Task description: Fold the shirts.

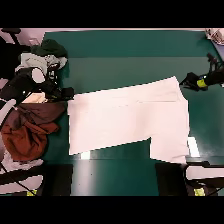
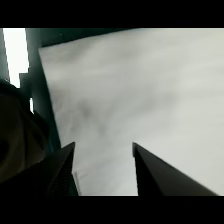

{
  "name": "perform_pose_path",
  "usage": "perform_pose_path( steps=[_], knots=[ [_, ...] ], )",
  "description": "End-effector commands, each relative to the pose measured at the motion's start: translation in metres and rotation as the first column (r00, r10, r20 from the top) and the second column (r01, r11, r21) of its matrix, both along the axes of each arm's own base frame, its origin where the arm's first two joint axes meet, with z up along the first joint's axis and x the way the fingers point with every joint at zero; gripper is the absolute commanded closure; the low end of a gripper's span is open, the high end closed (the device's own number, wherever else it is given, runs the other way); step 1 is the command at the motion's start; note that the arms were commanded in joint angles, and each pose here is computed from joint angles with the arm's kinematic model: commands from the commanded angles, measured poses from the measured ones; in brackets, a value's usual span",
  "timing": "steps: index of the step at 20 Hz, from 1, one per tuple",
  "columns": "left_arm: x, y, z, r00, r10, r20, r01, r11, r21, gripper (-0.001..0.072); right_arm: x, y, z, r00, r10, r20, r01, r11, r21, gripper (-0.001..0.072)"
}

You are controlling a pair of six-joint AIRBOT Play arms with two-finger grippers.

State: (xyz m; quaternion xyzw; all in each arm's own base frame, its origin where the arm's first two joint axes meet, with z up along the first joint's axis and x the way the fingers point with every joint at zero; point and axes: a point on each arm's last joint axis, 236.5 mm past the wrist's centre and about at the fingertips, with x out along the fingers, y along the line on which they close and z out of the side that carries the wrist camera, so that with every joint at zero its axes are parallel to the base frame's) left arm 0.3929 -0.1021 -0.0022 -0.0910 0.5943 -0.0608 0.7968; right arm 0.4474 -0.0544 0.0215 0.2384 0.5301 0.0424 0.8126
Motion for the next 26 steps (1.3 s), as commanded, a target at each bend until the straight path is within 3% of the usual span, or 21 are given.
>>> perform_pose_path(
  steps=[1, 2, 4, 5, 11, 12, 13, 14, 18, 26],
  knots=[
    [-0.006, 0.001, 0.005, 1.000, -0.007, -0.010, 0.007, 1.000, 0.006, 0.0272, 0.000, -0.009, 0.038, 0.997, 0.049, 0.067, -0.039, 0.990, -0.134, 0.0369],
    [-0.013, 0.002, 0.009, 1.000, -0.012, -0.023, 0.012, 1.000, 0.007, 0.0273, -0.014, -0.008, 0.036, 0.998, 0.066, 0.024, -0.062, 0.988, -0.144, 0.0367],
    [-0.032, 0.002, 0.019, 1.000, -0.028, -0.014, 0.028, 1.000, -0.006, 0.0274, -0.051, -0.009, 0.021, 0.997, 0.040, -0.062, -0.047, 0.992, -0.114, 0.0204],
    [-0.045, 0.001, 0.023, 1.000, -0.027, -0.005, 0.027, 0.999, -0.020, 0.0292, -0.071, -0.012, 0.010, 0.995, 0.015, -0.100, -0.024, 0.995, -0.095, 0.0189],
    [-0.155, -0.015, -0.011, 0.994, -0.015, -0.110, -0.003, 0.986, -0.166, 0.0288, -0.151, -0.014, -0.022, 0.973, -0.129, -0.191, 0.135, 0.991, 0.020, 0.0189],
    [-0.166, -0.018, -0.019, 0.991, -0.017, -0.130, -0.008, 0.983, -0.184, 0.0236, -0.158, -0.010, -0.023, 0.973, -0.137, -0.185, 0.143, 0.990, 0.020, 0.0189],
    [-0.176, -0.023, -0.027, 0.987, -0.029, -0.155, -0.004, 0.978, -0.209, 0.0131, -0.164, -0.006, -0.025, 0.973, -0.140, -0.182, 0.145, 0.989, 0.015, 0.0189],
    [-0.183, -0.028, -0.033, 0.985, -0.047, -0.167, 0.008, 0.973, -0.229, 0.0093, -0.170, -0.002, -0.027, 0.974, -0.141, -0.180, 0.146, 0.989, 0.016, 0.0189],
    [-0.204, -0.027, -0.054, 0.972, -0.120, -0.200, 0.073, 0.972, -0.224, 0.0093, -0.196, 0.015, -0.041, 0.966, -0.141, -0.218, 0.152, 0.988, 0.035, 0.0189],
    [-0.217, -0.025, -0.080, 0.970, -0.105, -0.221, 0.054, 0.973, -0.226, 0.0095, -0.213, 0.026, -0.036, 0.964, -0.166, -0.208, 0.178, 0.983, 0.037, 0.0189]
  ],
)
